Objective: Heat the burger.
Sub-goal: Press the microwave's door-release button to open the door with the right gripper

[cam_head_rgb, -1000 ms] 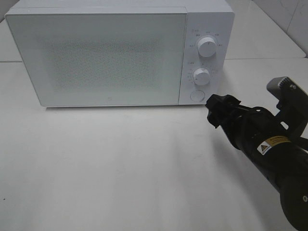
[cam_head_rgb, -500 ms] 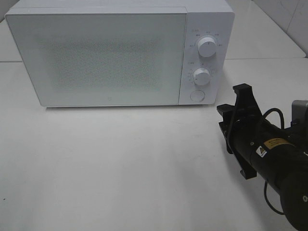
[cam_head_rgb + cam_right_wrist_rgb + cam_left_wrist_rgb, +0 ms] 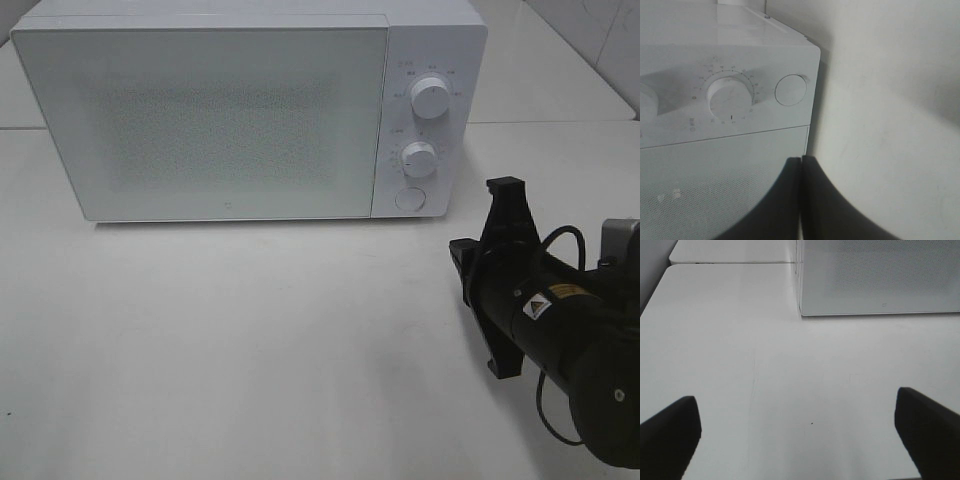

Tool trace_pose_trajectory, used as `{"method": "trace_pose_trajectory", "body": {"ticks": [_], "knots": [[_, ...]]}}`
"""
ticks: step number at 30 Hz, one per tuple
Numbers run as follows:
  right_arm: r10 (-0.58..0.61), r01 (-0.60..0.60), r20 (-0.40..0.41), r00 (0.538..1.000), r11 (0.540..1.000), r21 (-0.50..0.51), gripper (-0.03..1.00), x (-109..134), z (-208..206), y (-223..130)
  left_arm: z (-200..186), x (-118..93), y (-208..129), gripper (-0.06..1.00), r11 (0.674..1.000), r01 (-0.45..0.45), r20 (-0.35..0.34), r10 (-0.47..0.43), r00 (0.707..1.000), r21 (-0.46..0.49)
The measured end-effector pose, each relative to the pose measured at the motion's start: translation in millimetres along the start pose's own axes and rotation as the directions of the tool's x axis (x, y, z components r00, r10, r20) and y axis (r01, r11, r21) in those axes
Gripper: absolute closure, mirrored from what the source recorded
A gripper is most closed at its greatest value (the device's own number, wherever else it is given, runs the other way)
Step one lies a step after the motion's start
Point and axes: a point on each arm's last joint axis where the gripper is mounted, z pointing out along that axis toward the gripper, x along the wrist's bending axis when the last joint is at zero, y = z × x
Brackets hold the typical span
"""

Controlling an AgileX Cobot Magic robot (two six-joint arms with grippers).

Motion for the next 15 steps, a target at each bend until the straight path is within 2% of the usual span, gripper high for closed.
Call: {"method": "trace_pose_trajectory", "body": {"ticks": [8,15], "knots": [[0.021,-0.021,0.007,1.0,1.0,-0.006,0.97,9,11,-9,0,0,0,-0.03,1.0,0.0,0.0,0.0,1.0,0.0],[0.034,-0.032,0.046,0.998,0.999,-0.029,0.97,0,30,-17,0,0,0,-0.03,1.0,0.0,0.0,0.0,1.0,0.0]]}}
